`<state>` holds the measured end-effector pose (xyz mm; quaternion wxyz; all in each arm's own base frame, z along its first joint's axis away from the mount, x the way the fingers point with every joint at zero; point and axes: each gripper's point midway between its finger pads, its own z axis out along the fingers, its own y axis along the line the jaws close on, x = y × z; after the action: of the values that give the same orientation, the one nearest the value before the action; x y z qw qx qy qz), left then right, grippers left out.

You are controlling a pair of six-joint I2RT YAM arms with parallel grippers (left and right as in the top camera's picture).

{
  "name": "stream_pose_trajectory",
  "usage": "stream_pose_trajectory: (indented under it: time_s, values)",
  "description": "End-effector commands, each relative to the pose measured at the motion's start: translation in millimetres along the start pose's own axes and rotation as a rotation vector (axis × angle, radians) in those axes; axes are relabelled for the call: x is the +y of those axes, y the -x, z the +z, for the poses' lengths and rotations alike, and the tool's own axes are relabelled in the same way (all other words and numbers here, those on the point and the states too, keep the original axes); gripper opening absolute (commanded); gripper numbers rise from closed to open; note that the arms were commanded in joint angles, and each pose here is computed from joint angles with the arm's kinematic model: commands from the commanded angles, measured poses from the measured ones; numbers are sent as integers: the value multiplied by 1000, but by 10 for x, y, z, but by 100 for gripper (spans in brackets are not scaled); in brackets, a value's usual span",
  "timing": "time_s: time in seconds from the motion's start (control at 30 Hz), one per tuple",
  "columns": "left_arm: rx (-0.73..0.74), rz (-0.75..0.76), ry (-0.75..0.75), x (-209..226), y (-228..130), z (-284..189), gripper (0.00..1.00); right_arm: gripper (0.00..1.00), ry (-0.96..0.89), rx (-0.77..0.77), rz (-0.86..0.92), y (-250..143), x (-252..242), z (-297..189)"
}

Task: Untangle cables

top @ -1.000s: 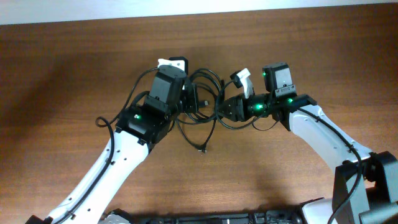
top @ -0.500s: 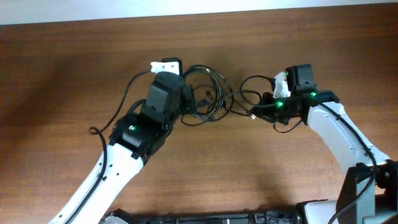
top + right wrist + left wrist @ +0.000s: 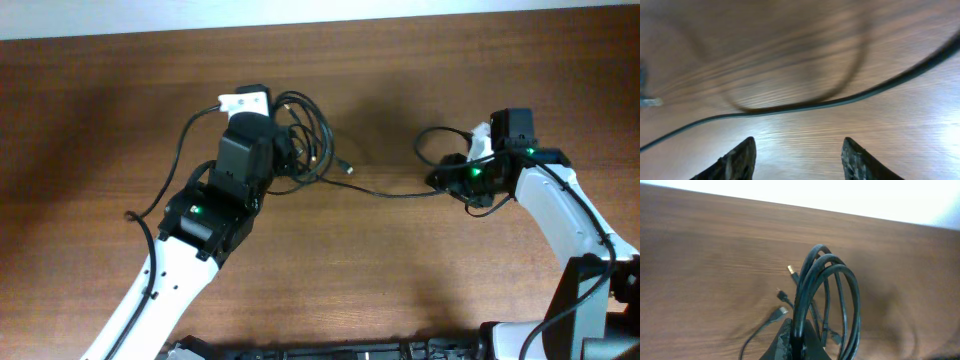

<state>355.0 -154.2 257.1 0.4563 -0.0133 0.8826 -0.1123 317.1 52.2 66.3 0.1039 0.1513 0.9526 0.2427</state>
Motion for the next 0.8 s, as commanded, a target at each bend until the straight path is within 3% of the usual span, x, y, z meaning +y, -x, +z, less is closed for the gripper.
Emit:
stream_pose_trajectory:
  time_s: [0.0, 0.07, 0.17, 0.23, 0.33, 0.43, 0.47, 0.6, 0.67, 0.77]
  values:
    - [54, 274, -292, -494, -90, -109, 0, 66, 489, 46, -347, -201, 770, -167]
    - [104, 280, -353, -602, -215, -19, 0, 69, 679, 26, -453, -260, 1041, -336]
    - [167, 271, -415, -724, -374, 153, 0, 72, 695, 41, -494, -327, 1143, -306]
    - [195, 266, -500, -873, -453, 212, 0, 79, 652, 55, -509, -362, 1167, -218]
    - [220, 164, -498, -901, -460, 265, 0, 80, 453, 52, -393, -252, 1048, 14]
    - [217, 94, -502, -940, -416, 260, 0, 80, 482, 44, -438, -289, 1258, 59]
    - [213, 84, -512, -984, -410, 247, 0, 85, 446, 33, -419, -268, 1270, 109]
    - [115, 94, -711, -1281, -90, -102, 0, 91, -142, -150, -43, 122, 339, 269]
    - [29, 70, -658, -1043, 199, -261, 0, 92, -215, -160, 56, 182, 23, 166]
    - [-138, -8, -421, -298, 663, -494, 0, 92, -226, -154, 125, 227, -218, 61]
